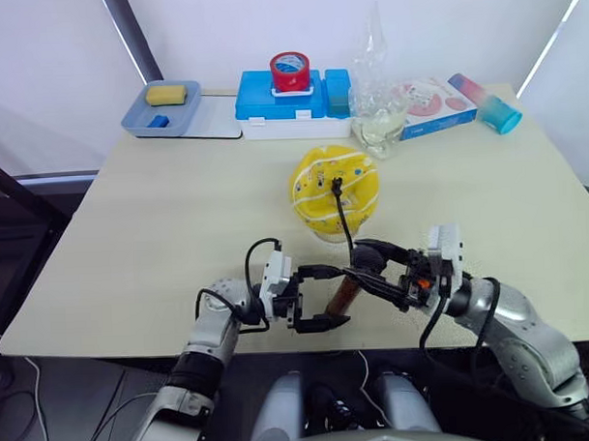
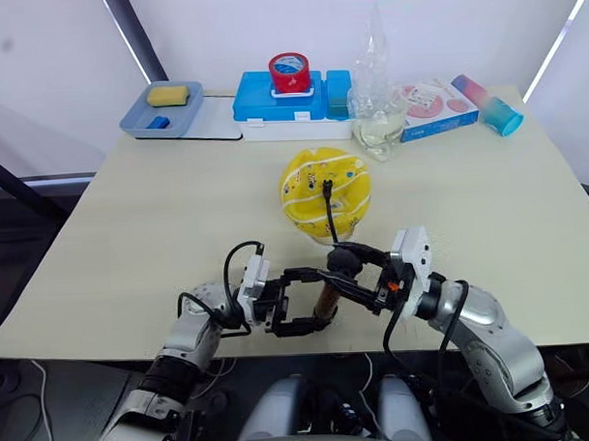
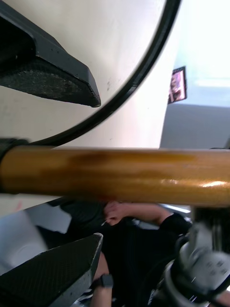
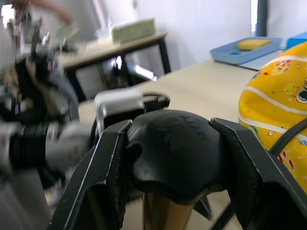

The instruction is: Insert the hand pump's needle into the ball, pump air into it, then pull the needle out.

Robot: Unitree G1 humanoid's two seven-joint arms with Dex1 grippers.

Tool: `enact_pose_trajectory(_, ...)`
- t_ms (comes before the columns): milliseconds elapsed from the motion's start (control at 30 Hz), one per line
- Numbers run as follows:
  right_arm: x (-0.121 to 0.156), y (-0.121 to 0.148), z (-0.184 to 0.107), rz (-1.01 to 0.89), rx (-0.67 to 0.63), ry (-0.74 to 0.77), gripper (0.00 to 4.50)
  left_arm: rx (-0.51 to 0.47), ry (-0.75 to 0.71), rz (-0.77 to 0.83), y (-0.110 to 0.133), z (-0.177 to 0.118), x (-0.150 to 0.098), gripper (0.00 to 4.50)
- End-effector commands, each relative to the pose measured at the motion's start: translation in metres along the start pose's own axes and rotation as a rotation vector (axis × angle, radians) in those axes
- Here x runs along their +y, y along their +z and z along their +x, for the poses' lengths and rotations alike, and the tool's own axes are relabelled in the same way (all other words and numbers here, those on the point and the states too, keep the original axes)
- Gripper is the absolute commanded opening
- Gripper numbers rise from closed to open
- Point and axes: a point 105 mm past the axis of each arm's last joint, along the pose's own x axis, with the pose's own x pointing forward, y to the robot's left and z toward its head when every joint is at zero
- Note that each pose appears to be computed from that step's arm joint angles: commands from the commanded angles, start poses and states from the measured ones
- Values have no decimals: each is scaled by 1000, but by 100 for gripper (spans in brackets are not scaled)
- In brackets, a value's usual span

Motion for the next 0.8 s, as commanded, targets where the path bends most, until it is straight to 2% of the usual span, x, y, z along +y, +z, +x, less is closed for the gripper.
enact_pose_trajectory(33, 4, 21, 1, -138, -23, 47, 209, 53, -90, 87, 9, -2, -3, 448)
enact_pose_trajectory(167, 4, 21, -1, -218, 28, 90, 209, 142, -137, 119, 4, -4, -1, 448)
enact_pose_trajectory(267, 2, 26, -1, -227, 20, 93, 209, 185, -139, 132, 1, 0, 6, 448)
enact_pose_trajectory(567, 3, 25, -3, -241, 31, 104, 209, 350, -55, 130, -28, 22, 25, 448)
enact_pose_trajectory(800, 1, 18, -5, -183, 58, 85, 209, 393, -14, 144, -41, 35, 31, 448)
